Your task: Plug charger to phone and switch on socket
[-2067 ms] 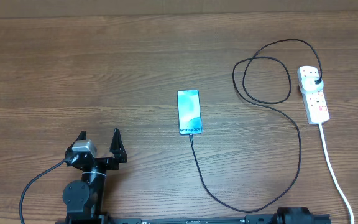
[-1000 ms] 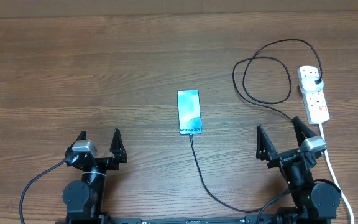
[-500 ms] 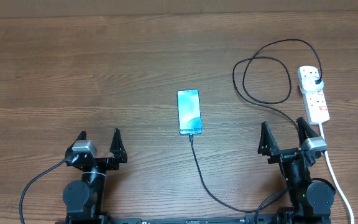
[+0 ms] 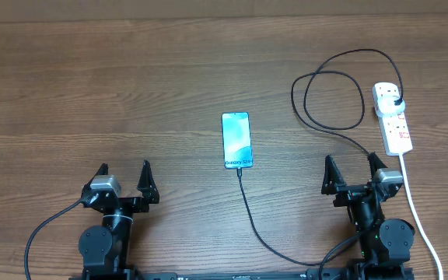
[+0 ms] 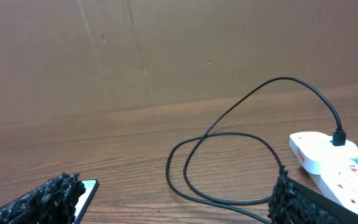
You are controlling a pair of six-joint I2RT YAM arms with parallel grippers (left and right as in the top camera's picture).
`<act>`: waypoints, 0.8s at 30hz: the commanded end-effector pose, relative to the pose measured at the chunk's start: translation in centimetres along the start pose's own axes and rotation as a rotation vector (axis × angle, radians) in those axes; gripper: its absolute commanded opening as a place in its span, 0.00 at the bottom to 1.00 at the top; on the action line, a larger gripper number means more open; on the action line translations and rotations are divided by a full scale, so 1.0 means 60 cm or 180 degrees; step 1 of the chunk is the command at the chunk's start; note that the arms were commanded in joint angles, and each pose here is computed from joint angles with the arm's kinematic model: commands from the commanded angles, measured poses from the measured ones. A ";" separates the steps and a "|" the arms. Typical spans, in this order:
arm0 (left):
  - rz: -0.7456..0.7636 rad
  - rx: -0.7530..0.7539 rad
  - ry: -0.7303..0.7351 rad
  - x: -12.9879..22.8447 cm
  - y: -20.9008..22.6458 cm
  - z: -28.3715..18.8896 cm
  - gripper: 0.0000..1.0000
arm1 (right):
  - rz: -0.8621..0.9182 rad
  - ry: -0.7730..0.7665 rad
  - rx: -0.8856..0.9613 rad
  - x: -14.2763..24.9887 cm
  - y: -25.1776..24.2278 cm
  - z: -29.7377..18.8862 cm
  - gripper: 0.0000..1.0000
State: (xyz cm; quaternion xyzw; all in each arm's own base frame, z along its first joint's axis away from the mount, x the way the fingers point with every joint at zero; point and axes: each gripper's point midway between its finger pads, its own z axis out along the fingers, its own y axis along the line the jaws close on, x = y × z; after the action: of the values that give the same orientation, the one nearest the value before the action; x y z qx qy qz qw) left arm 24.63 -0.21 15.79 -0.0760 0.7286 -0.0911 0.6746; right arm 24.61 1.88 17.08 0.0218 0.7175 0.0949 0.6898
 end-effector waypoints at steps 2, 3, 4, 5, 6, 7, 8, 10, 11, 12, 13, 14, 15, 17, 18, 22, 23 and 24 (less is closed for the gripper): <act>0.0062 0.0008 -0.0008 0.001 0.000 0.000 1.00 | 0.0008 0.0014 0.0022 0.006 -0.002 0.001 1.00; 0.0062 0.0008 -0.0008 0.001 0.000 0.000 1.00 | 0.0007 0.0014 0.0022 0.006 -0.002 0.001 1.00; 0.0062 0.0008 -0.0008 0.001 0.000 0.000 1.00 | 0.0008 0.0014 0.0022 0.006 -0.002 0.001 1.00; 0.0062 0.0008 -0.0008 0.001 0.000 0.000 1.00 | 0.0008 0.0014 0.0022 0.006 -0.002 0.001 1.00; 0.0062 0.0008 -0.0008 0.001 0.000 0.000 1.00 | 0.0007 0.0013 0.0023 0.006 -0.002 0.001 1.00; 0.0062 0.0008 -0.0008 0.001 0.000 0.000 1.00 | 0.0007 0.0014 0.0022 0.006 -0.002 0.001 1.00; 0.0062 0.0008 -0.0008 0.001 0.000 0.000 0.99 | 0.0008 0.0014 0.0022 0.006 -0.002 0.001 1.00; 0.0062 0.0008 -0.0008 0.001 0.000 0.000 1.00 | 0.0008 0.0013 0.0023 0.006 -0.002 0.001 1.00; 0.0062 0.0008 -0.0008 0.001 0.000 0.000 1.00 | 0.0007 0.0014 0.0022 0.006 -0.002 0.001 1.00; 0.0062 0.0008 -0.0008 0.001 0.000 0.000 1.00 | 0.0007 0.0013 0.0023 0.006 -0.002 0.001 1.00; 0.0062 0.0008 -0.0008 0.001 0.000 0.000 1.00 | 0.0007 0.0013 0.0023 0.006 -0.002 0.001 1.00; 0.0068 -0.0010 -0.0012 0.000 0.002 0.000 1.00 | 0.0008 0.0014 0.0022 0.006 -0.002 0.001 1.00; 0.0108 -0.0077 -0.0018 0.000 0.008 -0.001 1.00 | 0.0007 0.0014 0.0022 0.006 -0.002 0.001 1.00; 0.0281 -0.0124 -0.0014 0.001 0.012 -0.001 1.00 | 0.0007 0.0014 0.0022 0.006 -0.002 0.001 1.00; 0.0411 -0.0093 -0.0007 0.001 0.008 0.000 1.00 | 0.0007 0.0014 0.0022 0.006 -0.002 0.001 1.00; 0.1050 0.0011 0.0009 0.004 -0.004 0.000 1.00 | 0.0008 0.0013 0.0023 0.006 -0.002 0.001 1.00; 0.1091 0.0010 0.0008 0.004 -0.004 0.000 0.99 | 0.0007 0.0013 0.0023 0.006 -0.002 0.001 1.00; 0.1098 0.0009 0.0008 0.004 -0.004 0.000 1.00 | 0.0008 0.0014 0.0022 0.006 -0.002 0.001 1.00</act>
State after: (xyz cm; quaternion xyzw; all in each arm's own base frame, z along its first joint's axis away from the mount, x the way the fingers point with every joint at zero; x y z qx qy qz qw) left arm 24.63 -0.43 15.71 -0.0019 0.7337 -0.0252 0.6790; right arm 24.61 1.85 17.08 0.0222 0.7175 0.0942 0.6898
